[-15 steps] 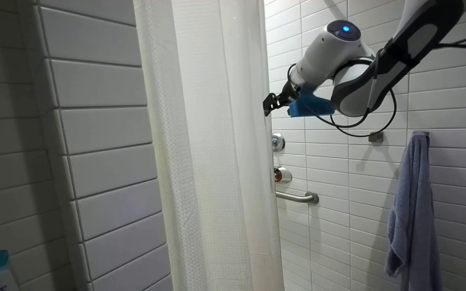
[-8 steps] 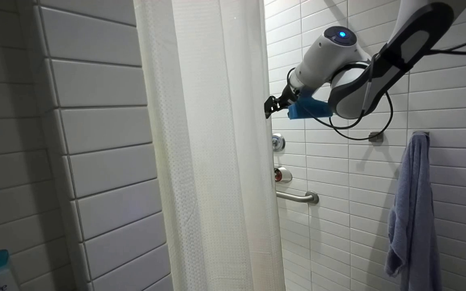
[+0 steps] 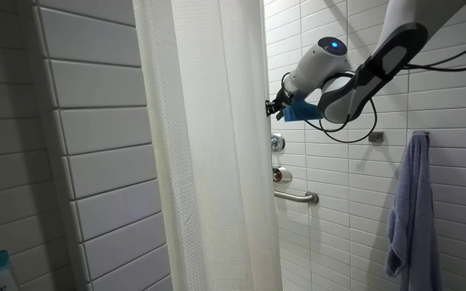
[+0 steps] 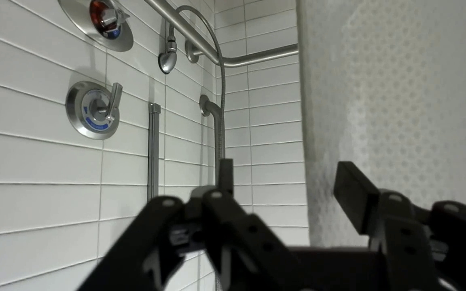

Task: Move the shower curtain to the left

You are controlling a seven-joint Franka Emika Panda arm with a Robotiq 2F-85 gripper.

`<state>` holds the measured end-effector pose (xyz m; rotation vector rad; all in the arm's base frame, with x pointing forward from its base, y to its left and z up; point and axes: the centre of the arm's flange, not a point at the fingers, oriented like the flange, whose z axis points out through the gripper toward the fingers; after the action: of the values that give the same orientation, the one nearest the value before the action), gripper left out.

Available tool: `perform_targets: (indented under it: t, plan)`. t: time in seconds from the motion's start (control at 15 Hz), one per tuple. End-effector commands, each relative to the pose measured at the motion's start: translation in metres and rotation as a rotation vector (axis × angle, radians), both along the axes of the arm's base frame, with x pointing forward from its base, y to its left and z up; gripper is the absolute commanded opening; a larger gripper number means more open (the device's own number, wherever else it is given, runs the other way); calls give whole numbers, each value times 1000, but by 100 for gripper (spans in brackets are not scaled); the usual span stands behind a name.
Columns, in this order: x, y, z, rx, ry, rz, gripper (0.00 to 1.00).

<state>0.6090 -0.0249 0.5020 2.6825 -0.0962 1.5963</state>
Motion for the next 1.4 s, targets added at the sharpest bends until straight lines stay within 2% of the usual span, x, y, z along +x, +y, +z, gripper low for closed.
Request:
perform_targets:
  t: [0.0,0.27,0.33,0.73,1.0,1.07,1.2,1.33]
  plan:
    - [4,9,13,15,-12,59,36]
    - [-15,39,18,42,-21,132,5]
    - [-20,50,18,44,-24,160,1]
    - [-78,132,21,24,-32,389,0]
    - [-119,195,19,-50,-38,567,0]
    - [-126,210,19,-76,-42,587,22]
    - [-138,231,22,-102,-57,613,29]
    - [-147,242,26,-127,-94,598,42]
